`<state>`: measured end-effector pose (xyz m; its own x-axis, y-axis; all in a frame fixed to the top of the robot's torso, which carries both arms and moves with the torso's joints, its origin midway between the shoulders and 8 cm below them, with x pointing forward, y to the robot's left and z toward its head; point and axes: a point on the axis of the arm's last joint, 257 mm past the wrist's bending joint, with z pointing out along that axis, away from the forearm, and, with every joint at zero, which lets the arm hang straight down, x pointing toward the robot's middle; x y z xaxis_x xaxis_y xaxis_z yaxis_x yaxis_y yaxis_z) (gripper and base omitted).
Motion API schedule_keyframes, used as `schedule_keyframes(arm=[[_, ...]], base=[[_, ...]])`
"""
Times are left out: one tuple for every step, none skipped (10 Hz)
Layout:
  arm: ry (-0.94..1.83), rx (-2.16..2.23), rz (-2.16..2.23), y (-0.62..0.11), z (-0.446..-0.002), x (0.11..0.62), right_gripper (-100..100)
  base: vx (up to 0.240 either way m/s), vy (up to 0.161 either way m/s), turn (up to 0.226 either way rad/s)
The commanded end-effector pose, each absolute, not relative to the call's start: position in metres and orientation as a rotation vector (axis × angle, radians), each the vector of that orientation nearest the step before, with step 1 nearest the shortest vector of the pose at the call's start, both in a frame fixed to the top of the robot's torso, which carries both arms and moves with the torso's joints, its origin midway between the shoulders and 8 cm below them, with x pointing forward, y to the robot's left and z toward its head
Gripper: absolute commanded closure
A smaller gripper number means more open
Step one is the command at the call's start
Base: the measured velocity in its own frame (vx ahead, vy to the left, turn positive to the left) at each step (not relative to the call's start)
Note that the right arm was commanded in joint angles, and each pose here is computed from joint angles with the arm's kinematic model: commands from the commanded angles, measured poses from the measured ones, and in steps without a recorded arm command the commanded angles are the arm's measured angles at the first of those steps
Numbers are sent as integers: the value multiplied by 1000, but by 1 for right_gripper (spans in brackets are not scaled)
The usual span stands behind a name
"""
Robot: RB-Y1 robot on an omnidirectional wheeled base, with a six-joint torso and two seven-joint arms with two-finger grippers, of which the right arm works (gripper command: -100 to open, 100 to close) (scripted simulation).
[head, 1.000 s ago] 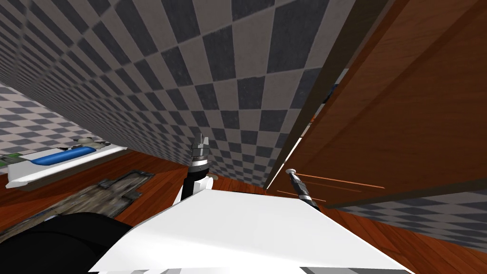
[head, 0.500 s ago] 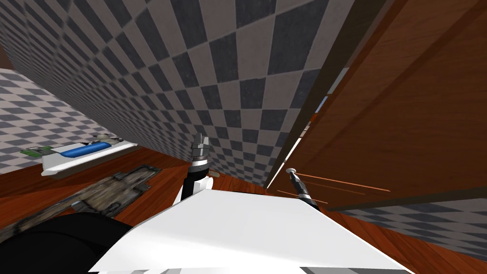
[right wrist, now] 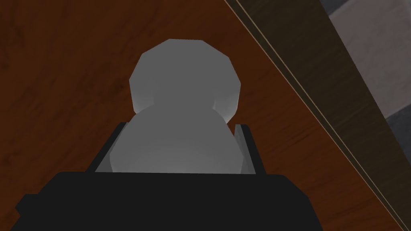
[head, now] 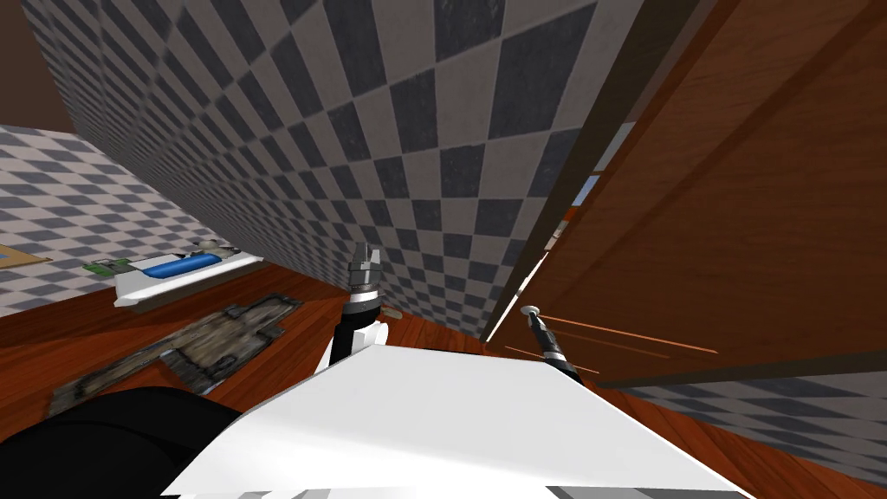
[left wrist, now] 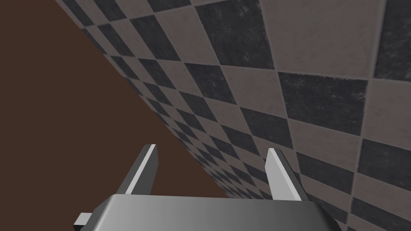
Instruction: Pull the door open
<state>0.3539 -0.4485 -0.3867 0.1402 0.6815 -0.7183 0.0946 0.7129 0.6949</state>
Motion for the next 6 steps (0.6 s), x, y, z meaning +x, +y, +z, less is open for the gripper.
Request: schedule_keyframes(arm=[[1361,753,511,-453,-386,355,100],[1356,765,524,-453,-386,355,100],[1338,798,547,-455,-386,356,100],[1334,805,555,-455,-386,356,100],[1314,841,582,-457,-386,357,100],[1312,845,586,-457,-386,357,100]], base=[[-76,-33,117],[-51,-26,69],[-47,-21,82],[-35,-15,47],[-44,-12,75],[-39,-19,49]])
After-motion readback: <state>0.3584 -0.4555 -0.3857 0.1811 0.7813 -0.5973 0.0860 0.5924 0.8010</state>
